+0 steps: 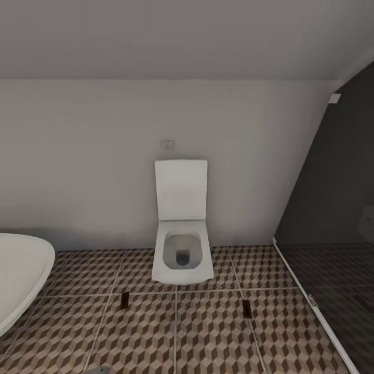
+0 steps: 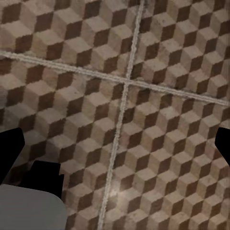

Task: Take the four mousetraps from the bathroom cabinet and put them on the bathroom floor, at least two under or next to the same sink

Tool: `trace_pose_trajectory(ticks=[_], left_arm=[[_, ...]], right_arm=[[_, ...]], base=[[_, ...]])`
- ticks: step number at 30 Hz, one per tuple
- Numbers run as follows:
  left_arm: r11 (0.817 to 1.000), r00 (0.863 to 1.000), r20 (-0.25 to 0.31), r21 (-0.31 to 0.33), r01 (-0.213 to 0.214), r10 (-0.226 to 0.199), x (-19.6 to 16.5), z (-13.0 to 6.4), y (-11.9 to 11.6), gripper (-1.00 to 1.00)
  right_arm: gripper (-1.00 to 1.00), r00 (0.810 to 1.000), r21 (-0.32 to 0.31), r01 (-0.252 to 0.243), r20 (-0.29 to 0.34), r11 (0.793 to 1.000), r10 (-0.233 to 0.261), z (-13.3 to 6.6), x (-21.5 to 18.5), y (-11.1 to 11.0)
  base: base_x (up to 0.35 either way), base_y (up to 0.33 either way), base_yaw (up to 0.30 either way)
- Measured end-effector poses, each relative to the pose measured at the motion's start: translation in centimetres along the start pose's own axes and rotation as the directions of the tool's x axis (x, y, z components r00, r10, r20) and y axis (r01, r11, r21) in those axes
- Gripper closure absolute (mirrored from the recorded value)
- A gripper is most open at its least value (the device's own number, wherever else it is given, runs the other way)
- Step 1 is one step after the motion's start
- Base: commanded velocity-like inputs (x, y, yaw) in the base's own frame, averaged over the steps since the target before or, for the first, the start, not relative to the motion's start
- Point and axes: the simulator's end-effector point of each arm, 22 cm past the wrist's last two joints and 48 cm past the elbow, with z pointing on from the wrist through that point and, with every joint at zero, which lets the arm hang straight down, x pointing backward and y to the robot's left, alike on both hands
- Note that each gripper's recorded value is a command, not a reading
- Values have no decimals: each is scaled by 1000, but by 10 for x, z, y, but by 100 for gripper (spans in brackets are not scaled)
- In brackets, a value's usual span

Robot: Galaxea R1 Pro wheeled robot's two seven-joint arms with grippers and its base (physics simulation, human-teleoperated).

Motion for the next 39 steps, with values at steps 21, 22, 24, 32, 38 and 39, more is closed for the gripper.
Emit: trace_pose_trajectory(ticks=[21,22,24,32,38,39], left_arm=[[1000,1000,3,-29,2,-2,-14,-34,19,-100],[1000,1000,3,-29,1,-1,-15,-36,20,-100],[1000,1000,1,-26,0,0,-15,-39,19,-100],[1000,1000,-5,-15,-2,2,-17,-52,17,-100],[1000,1000,-5,-15,-2,2,-20,-61,18,-100],[1000,1000,-5,-15,-3,2,-20,-63,18,-100]], right_arm=[[-100,1000,-1,0,0,1000,0,-33,-15,-8],[-100,1000,-1,0,0,1000,0,-35,-15,-8],[-100,1000,-1,0,-1,1000,0,-38,-17,-9],[-100,1000,0,0,-1,1000,0,-50,-21,-13],[-100,1000,-1,0,-1,1000,0,-59,-25,-14],[-100,1000,-1,0,-1,1000,0,-61,-25,-15]], base=[[0,0,0],[0,0,0],[0,0,0],[0,0,0],[0,0,0],[0,0,0]])
